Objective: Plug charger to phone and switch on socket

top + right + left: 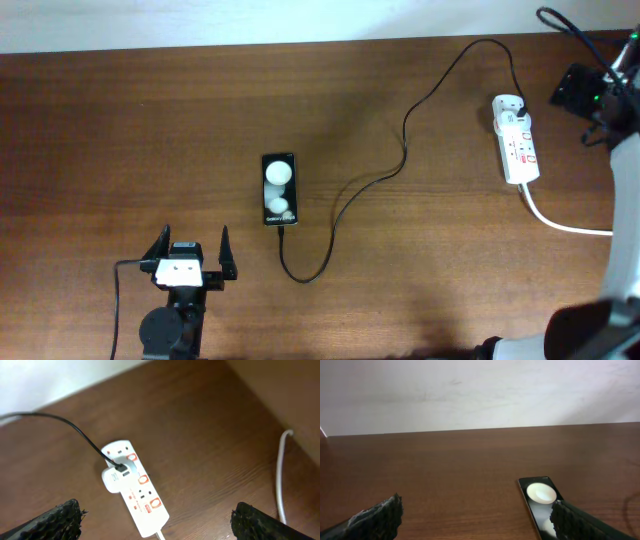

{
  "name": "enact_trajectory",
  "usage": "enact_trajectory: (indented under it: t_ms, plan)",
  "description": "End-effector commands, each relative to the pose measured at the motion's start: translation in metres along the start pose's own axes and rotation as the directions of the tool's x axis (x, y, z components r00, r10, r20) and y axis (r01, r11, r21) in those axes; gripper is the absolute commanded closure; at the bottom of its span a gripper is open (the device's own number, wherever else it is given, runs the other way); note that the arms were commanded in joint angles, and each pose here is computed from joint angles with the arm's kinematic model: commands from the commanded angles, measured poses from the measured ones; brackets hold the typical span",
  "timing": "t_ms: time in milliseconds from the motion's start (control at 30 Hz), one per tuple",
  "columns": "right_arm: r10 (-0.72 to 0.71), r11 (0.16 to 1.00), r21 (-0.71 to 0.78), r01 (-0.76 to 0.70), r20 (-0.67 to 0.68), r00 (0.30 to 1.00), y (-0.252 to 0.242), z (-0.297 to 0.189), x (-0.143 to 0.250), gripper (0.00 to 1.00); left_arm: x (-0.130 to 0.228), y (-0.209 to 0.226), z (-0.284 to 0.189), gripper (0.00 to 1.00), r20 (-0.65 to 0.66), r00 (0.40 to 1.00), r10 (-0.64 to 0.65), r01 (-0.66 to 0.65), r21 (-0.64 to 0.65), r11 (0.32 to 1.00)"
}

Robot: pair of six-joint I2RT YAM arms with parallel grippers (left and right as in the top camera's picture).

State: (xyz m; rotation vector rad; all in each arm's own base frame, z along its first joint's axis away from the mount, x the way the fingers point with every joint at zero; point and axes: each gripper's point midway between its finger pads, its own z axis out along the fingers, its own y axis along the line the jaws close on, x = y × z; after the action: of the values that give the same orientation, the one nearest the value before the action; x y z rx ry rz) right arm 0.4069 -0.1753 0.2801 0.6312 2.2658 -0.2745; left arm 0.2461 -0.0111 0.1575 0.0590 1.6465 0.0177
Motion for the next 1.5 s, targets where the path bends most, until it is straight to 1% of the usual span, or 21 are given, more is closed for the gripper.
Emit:
enact_trajectory:
  t_ms: [0, 100, 233, 333, 533, 667, 767, 900, 1100, 1167, 1267, 1300, 1400, 1467]
  plan:
    - [0.023, 1.0, -0.004, -0.023, 0.127, 0.992, -0.008, -0.053, -0.022, 0.01, 0.0, -0.002, -0.001, 0.01, 0.001, 1.0, 0.016, -0.016, 0.011, 1.0]
    - [0.042, 0.999, -0.023, -0.038, 0.24, 0.97, -0.013, -0.105, -0.036, 0.01, 0.0, -0.002, -0.001, 0.01, 0.001, 1.0, 0.016, -0.016, 0.011, 1.0]
    - [0.057, 0.998, -0.038, -0.047, 0.32, 0.946, -0.018, -0.143, -0.041, 0.01, 0.0, -0.002, -0.001, 0.01, 0.001, 1.0, 0.016, -0.016, 0.011, 1.0]
    - [0.057, 0.998, -0.037, -0.047, 0.319, 0.946, -0.018, -0.142, -0.041, 0.01, 0.0, -0.002, -0.001, 0.01, 0.001, 1.0, 0.016, -0.016, 0.011, 1.0]
    - [0.047, 0.999, -0.027, -0.041, 0.265, 0.963, -0.015, -0.119, -0.035, 0.01, 0.0, -0.002, -0.001, 0.01, 0.001, 1.0, 0.016, -0.016, 0.011, 1.0]
    - [0.042, 0.999, -0.031, -0.035, 0.257, 0.965, -0.013, -0.117, -0.032, 0.01, 0.0, -0.002, -0.001, 0.01, 0.001, 1.0, 0.016, -0.016, 0.011, 1.0]
    - [0.03, 0.999, -0.049, -0.018, 0.257, 0.966, -0.003, -0.118, -0.031, 0.01, 0.0, -0.002, -0.001, 0.01, 0.001, 1.0, 0.016, -0.016, 0.011, 1.0]
    - [-0.011, 0.993, -0.11, 0.041, 0.256, 0.967, 0.028, -0.123, -0.027, 0.01, 0.0, -0.002, -0.001, 0.01, 0.001, 1.0, 0.016, -0.016, 0.011, 1.0]
    - [-0.045, 0.983, -0.16, 0.089, 0.255, 0.966, 0.054, -0.127, -0.021, 0.01, 0.0, -0.002, -0.001, 0.01, 0.001, 1.0, 0.016, -0.016, 0.011, 1.0]
    - [-0.051, 0.983, -0.157, 0.091, 0.241, 0.969, 0.054, -0.122, -0.017, 0.01, 0.0, -0.002, -0.001, 0.01, 0.001, 1.0, 0.016, -0.016, 0.011, 1.0]
    - [-0.074, 0.984, -0.145, 0.1, 0.173, 0.982, 0.054, -0.101, 0.006, 0.01, 0.0, -0.002, -0.001, 0.01, 0.001, 1.0, 0.016, -0.016, 0.011, 1.0]
    - [-0.083, 0.985, -0.141, 0.104, 0.145, 0.986, 0.053, -0.093, 0.016, 0.01, 0.0, -0.002, -0.001, 0.01, 0.001, 1.0, 0.016, -0.016, 0.011, 1.0]
    - [-0.124, 0.985, -0.12, 0.124, 0.01, 0.992, 0.05, -0.057, 0.066, 0.01, 0.0, -0.002, -0.001, 0.01, 0.001, 1.0, 0.016, -0.016, 0.011, 1.0]
    - [-0.135, 0.985, -0.115, 0.131, -0.031, 0.99, 0.048, -0.048, 0.081, 0.01, 0.0, -0.002, -0.001, 0.01, 0.001, 1.0, 0.016, -0.016, 0.011, 1.0]
